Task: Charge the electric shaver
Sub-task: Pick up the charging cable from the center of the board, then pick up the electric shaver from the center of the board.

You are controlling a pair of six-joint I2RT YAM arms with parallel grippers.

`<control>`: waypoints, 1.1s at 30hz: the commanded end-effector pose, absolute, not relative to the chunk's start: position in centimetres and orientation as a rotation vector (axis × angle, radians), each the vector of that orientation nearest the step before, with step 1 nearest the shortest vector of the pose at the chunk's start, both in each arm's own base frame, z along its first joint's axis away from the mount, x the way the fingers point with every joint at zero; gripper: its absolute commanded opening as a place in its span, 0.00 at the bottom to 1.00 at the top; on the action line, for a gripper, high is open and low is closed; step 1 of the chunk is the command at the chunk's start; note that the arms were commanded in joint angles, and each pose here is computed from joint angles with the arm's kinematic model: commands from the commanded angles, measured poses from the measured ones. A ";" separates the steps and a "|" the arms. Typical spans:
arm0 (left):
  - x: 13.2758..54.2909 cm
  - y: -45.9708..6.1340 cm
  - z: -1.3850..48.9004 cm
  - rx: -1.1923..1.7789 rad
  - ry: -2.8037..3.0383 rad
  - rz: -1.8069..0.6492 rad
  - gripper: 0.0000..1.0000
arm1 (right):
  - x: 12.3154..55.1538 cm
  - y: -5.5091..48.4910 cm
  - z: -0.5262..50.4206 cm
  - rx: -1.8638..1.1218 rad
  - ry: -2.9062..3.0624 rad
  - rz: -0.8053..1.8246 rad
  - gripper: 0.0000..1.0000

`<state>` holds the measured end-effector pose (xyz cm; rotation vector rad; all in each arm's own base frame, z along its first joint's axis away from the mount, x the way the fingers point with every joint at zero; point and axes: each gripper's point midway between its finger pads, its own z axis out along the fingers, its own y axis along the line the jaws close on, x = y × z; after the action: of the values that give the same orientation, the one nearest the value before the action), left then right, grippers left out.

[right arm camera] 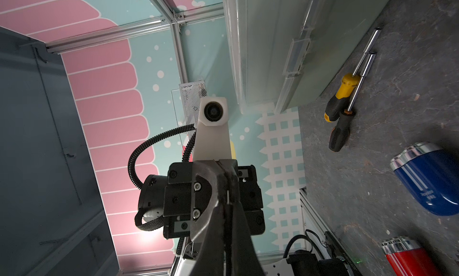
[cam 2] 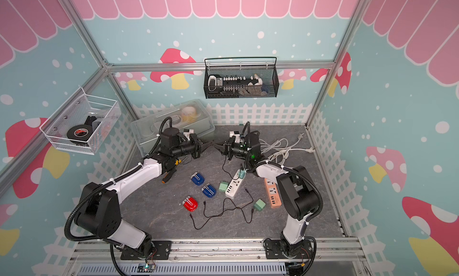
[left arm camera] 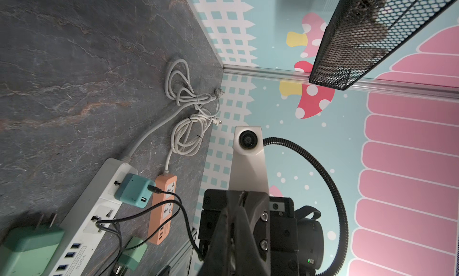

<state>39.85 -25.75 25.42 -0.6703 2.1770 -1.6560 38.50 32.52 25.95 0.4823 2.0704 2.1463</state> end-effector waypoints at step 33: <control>32.5 -18.0 5.8 -1.107 2.880 -0.340 0.86 | 29.6 31.7 22.4 -0.239 2.315 1.792 0.00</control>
<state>32.62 -18.69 7.43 -1.1394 2.8620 -0.4435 29.93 31.63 21.18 -0.1898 2.3607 1.7929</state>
